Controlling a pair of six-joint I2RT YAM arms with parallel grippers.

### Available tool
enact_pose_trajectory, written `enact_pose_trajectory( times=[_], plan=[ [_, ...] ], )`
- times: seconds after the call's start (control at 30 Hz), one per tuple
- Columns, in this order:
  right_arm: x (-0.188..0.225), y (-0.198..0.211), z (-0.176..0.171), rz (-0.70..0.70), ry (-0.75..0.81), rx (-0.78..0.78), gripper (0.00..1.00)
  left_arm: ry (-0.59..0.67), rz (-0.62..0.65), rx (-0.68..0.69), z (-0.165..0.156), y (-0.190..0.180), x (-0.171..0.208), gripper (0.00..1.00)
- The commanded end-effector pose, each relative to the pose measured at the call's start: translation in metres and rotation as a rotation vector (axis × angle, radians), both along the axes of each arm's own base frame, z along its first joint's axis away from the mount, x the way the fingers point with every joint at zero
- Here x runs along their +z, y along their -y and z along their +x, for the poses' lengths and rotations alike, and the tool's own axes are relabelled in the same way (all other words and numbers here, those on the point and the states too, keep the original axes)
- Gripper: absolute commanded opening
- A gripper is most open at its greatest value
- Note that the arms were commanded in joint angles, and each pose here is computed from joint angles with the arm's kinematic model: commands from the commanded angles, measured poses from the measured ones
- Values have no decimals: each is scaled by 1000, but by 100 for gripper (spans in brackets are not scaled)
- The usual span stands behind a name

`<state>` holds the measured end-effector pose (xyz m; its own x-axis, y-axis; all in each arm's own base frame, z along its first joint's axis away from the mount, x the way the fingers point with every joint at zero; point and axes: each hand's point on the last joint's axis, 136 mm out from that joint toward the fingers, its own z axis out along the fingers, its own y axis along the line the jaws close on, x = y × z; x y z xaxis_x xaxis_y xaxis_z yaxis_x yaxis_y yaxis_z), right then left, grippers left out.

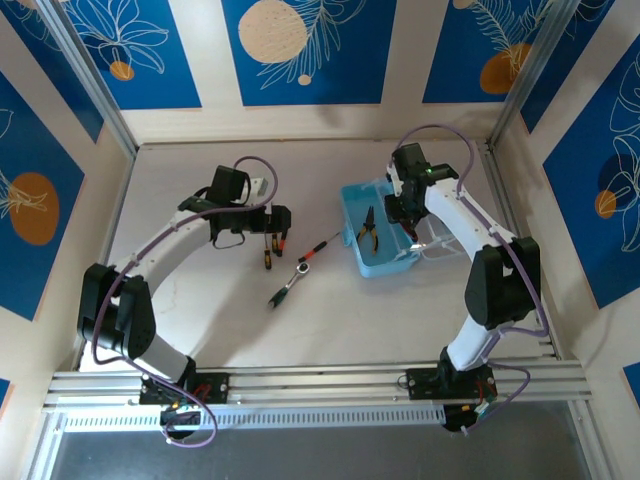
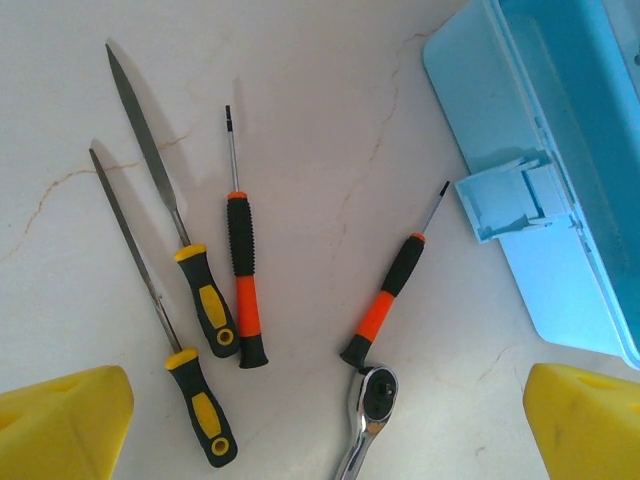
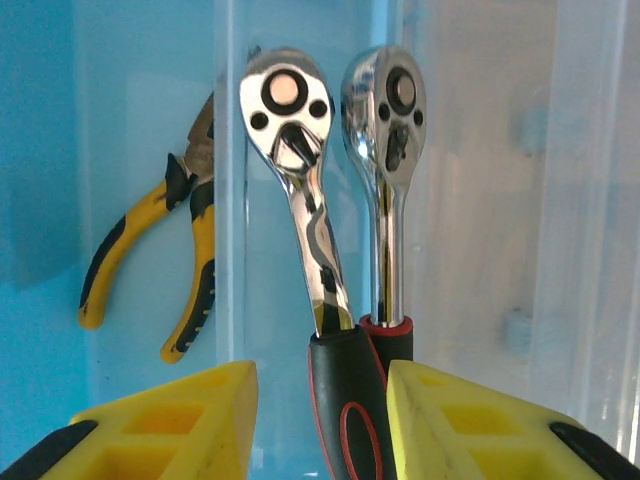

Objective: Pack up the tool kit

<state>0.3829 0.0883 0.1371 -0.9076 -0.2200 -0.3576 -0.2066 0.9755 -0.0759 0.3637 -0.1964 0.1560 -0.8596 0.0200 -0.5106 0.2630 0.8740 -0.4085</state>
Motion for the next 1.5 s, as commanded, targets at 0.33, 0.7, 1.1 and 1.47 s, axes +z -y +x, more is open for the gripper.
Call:
enact_pose_trajectory(
  times=[0.33, 0.7, 1.1, 1.47],
  plan=[
    [-6, -11, -18, 137, -48, -3, 40, -24, 34, -14, -7, -4, -15, 100],
    [8, -21, -22, 224, -29, 13, 40, -52, 88, -3, -8, -12, -27, 100],
    [36, -23, -26, 227, 27, 30, 47, -198, 335, 58, -7, -45, -93, 62],
    [38, -28, -25, 231, 24, 44, 94, -241, 321, 8, -5, -27, -117, 50]
  ],
)
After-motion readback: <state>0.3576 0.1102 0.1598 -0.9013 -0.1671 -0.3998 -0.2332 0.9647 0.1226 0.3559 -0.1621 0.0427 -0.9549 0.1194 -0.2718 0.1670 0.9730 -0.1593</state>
